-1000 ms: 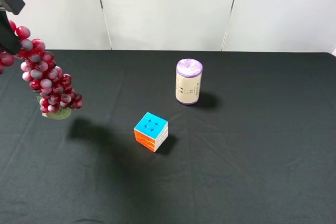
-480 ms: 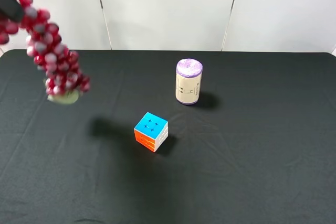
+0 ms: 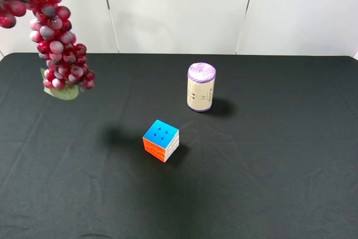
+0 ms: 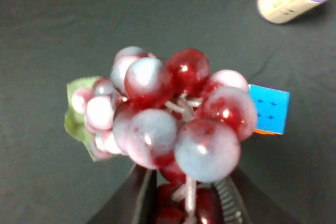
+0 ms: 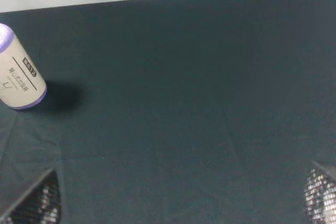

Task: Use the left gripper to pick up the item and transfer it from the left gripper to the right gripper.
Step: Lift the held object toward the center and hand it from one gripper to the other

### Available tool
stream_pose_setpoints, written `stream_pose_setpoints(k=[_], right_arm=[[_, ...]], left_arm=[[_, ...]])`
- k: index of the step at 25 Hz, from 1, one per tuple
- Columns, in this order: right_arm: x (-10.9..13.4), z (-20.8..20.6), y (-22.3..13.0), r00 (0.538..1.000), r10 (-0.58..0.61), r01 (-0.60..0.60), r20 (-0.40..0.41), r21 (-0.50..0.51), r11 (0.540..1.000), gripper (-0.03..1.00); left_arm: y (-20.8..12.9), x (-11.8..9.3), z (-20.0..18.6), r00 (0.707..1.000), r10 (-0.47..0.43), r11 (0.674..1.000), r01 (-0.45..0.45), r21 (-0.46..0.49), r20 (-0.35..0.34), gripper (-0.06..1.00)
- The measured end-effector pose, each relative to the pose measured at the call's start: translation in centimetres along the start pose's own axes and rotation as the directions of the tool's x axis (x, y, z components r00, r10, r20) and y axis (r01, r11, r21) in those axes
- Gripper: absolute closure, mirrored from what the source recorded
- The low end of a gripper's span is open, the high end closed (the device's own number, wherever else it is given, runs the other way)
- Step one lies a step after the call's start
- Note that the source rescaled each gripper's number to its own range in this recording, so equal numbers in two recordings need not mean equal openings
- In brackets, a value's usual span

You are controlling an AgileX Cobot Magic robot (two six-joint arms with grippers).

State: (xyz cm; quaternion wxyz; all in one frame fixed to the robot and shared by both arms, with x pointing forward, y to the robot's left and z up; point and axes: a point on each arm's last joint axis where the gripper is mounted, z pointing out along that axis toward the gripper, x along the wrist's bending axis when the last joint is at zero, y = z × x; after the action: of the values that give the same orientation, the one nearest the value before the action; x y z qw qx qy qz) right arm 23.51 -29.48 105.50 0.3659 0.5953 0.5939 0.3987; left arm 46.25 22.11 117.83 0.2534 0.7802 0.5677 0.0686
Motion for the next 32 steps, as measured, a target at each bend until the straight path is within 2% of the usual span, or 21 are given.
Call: stream_pose_setpoints(k=[8,17,19,22,27,32], right_arm=[[0.0,0.0,0.0,1.0,0.0,0.0,0.0,0.0,1.0,-0.03],[0.2,0.0,0.0,1.0,0.012,-0.012,-0.019,0.002,1.0,-0.03],[0.2,0.7,0.3,0.999,0.022,-0.02,-0.027,0.053,0.998,-0.03],[0.4,2.2,0.9,0.998,0.048,-0.04,-0.044,0.154,0.987,-0.03],[1.0,4.8,2.2,0.992,0.076,-0.042,-0.103,0.3,0.953,-0.03],[2.0,6.2,4.7,0.972,0.045,0.018,-0.23,0.265,0.964,-0.03]], left_arm=[[1.1,-0.7,1.3,0.994,0.039,0.999,-0.041,0.02,0.102,0.92],[3.3,-1.0,2.2,0.984,0.103,0.994,-0.105,0.006,0.143,0.93],[3.5,-1.2,2.6,0.981,0.126,0.992,-0.129,0.01,0.15,0.93],[4.3,-3.3,4.0,0.956,0.233,0.97,-0.242,0.028,0.176,0.93],[5.3,-6.6,6.0,0.914,0.362,0.925,-0.377,0.05,0.184,0.93],[6.0,-9.9,7.5,0.87,0.44,0.886,-0.461,0.05,0.223,0.93]])
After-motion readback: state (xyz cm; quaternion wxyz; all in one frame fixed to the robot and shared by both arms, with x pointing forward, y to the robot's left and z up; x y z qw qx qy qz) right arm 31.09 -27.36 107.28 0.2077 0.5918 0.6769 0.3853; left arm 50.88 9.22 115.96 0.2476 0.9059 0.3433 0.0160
